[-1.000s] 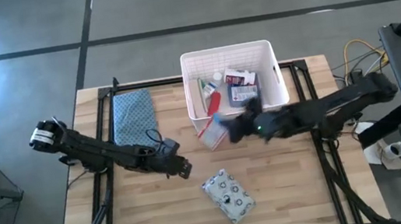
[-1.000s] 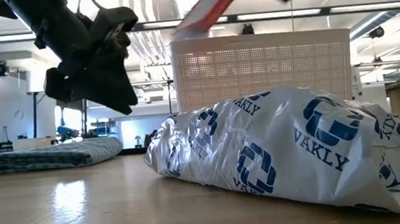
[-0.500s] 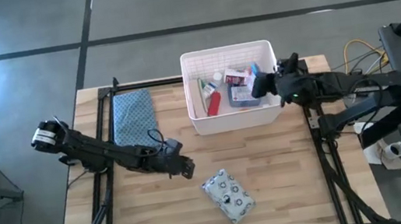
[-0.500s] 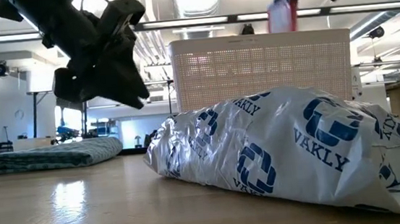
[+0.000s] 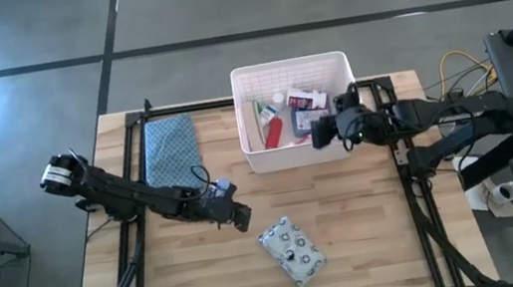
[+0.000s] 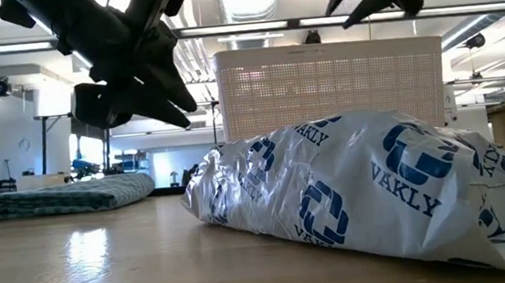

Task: Pick & place medical supplies in basket/bin
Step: Put the white mailer bag into the white bin

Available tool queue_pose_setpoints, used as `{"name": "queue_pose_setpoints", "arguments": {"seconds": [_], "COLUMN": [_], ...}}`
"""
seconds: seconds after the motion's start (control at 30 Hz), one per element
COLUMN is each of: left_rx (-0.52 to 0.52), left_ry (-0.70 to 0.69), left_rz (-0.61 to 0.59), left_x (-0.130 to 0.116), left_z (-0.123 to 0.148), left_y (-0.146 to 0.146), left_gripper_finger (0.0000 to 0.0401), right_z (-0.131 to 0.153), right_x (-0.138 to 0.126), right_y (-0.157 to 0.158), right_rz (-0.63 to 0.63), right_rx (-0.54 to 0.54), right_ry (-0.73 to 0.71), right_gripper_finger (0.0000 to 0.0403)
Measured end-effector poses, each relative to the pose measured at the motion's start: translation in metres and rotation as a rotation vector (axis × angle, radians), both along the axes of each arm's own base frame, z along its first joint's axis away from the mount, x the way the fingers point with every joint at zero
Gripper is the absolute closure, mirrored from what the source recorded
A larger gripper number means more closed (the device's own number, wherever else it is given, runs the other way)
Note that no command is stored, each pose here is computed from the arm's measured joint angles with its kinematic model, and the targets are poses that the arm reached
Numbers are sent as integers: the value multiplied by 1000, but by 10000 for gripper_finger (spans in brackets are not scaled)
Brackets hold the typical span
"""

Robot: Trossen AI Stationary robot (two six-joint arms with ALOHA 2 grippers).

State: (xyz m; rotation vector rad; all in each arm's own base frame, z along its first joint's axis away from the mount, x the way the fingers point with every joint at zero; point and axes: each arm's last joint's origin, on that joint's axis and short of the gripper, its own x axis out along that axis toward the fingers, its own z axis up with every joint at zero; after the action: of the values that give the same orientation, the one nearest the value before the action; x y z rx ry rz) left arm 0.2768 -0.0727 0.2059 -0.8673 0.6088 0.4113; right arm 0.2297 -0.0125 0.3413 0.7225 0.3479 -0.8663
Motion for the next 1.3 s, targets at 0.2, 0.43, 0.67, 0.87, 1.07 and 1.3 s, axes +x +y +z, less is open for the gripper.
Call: {"name": "queue_pose_setpoints", "arguments": {"seconds": [0.2,0.43,0.67,0.87,1.07,1.3], "left_rx": [-70,-150,-301,-386,-461,-529], "left_ry": [42,64,108,155,227,165], "left_rz": [-167,-334,-355,-281,-204,-194], "left_x": [-2,-3,-7,-11,-16,5], "left_z": [-3,-3,-7,-15,-32,-45], "left_y": [-5,-10,-13,-18,-23,-35], "left_gripper_finger": [327,327,327,327,327,327], "right_z": [0,-25,-88,-149,-196,-208], "right_x": [9,15,25,43,65,64], "right_y": [54,124,176,191,184,165], "right_rz": [349,477,522,485,500,415], "right_rx": [-8,138,367,498,572,616], "right_ry": [-6,3,206,280,99,4], "right_gripper_finger": [194,193,193,193,194,193]}}
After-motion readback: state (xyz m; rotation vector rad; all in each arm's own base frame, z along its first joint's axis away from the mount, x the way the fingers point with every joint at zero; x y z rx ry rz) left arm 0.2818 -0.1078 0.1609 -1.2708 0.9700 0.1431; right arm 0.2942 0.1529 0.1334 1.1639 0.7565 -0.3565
